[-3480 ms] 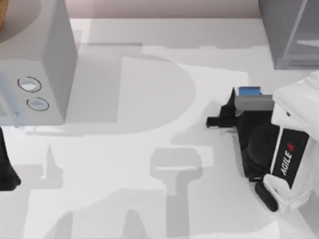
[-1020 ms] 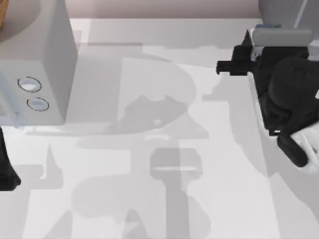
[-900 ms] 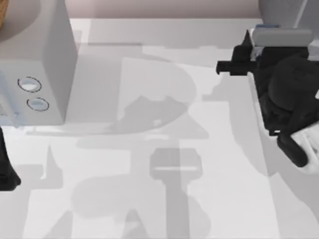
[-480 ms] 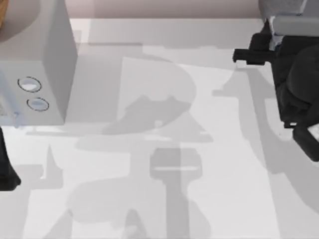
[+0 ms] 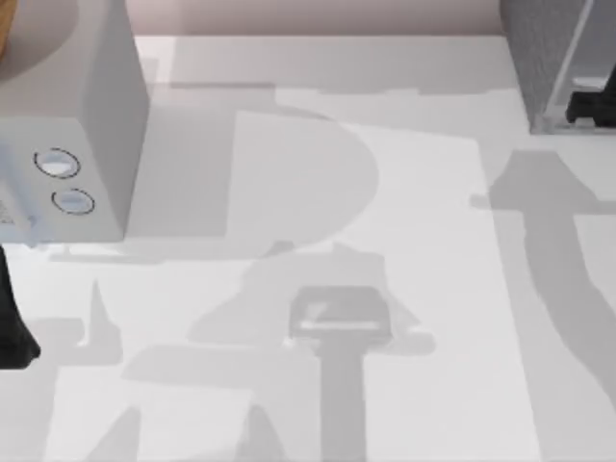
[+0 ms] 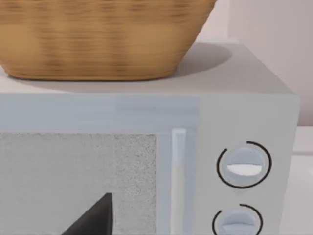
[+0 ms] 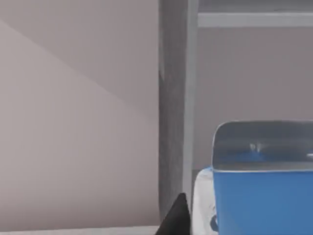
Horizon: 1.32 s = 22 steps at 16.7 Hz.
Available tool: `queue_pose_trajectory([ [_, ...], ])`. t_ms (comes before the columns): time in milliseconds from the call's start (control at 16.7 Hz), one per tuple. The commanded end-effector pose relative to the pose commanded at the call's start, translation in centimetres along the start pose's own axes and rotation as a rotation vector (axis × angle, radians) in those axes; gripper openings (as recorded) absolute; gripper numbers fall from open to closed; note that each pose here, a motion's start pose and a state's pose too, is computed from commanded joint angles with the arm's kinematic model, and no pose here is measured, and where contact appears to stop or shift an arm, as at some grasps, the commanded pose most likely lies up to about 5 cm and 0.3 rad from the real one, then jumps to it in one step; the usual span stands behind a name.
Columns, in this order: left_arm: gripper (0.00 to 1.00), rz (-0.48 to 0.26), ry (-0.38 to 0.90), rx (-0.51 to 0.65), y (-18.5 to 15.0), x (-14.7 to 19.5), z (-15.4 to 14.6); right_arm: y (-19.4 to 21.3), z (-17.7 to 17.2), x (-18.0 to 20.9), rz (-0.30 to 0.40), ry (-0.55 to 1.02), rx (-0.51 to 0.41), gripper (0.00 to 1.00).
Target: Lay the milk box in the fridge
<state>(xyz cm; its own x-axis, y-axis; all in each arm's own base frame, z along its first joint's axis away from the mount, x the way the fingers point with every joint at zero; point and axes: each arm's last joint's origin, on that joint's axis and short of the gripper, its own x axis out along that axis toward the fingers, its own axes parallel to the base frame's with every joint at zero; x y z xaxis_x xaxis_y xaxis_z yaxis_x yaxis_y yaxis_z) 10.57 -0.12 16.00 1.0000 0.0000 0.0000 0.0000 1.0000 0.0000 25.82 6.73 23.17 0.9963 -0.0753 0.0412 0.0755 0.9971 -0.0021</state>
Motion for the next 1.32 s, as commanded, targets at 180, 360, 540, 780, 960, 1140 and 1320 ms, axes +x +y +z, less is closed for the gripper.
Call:
queue_pose_trajectory([
  [180, 1.00, 0.000, 0.000, 0.000, 0.0, 0.0, 0.0, -2.6, 0.8, -3.7, 0.016, 0.009, -0.003, 0.00],
  [360, 1.00, 0.000, 0.000, 0.000, 0.0, 0.0, 0.0, -4.7, 0.3, -7.4, 0.030, 0.018, -0.003, 0.00],
  [540, 1.00, 0.000, 0.000, 0.000, 0.0, 0.0, 0.0, -6.2, -1.1, -10.6, 0.044, 0.026, -0.002, 0.00],
  [780, 1.00, 0.000, 0.000, 0.000, 0.0, 0.0, 0.0, -7.4, -3.7, -13.4, 0.060, 0.036, 0.000, 0.00],
  [960, 1.00, 0.000, 0.000, 0.000, 0.0, 0.0, 0.0, -7.8, -5.4, -14.5, 0.069, 0.040, 0.002, 0.00],
  [1140, 1.00, 0.000, 0.000, 0.000, 0.0, 0.0, 0.0, -8.0, -6.5, -14.9, 0.075, 0.041, 0.003, 0.00],
  [1320, 1.00, 0.000, 0.000, 0.000, 0.0, 0.0, 0.0, -8.0, -6.6, -15.0, 0.076, 0.041, 0.004, 0.00],
])
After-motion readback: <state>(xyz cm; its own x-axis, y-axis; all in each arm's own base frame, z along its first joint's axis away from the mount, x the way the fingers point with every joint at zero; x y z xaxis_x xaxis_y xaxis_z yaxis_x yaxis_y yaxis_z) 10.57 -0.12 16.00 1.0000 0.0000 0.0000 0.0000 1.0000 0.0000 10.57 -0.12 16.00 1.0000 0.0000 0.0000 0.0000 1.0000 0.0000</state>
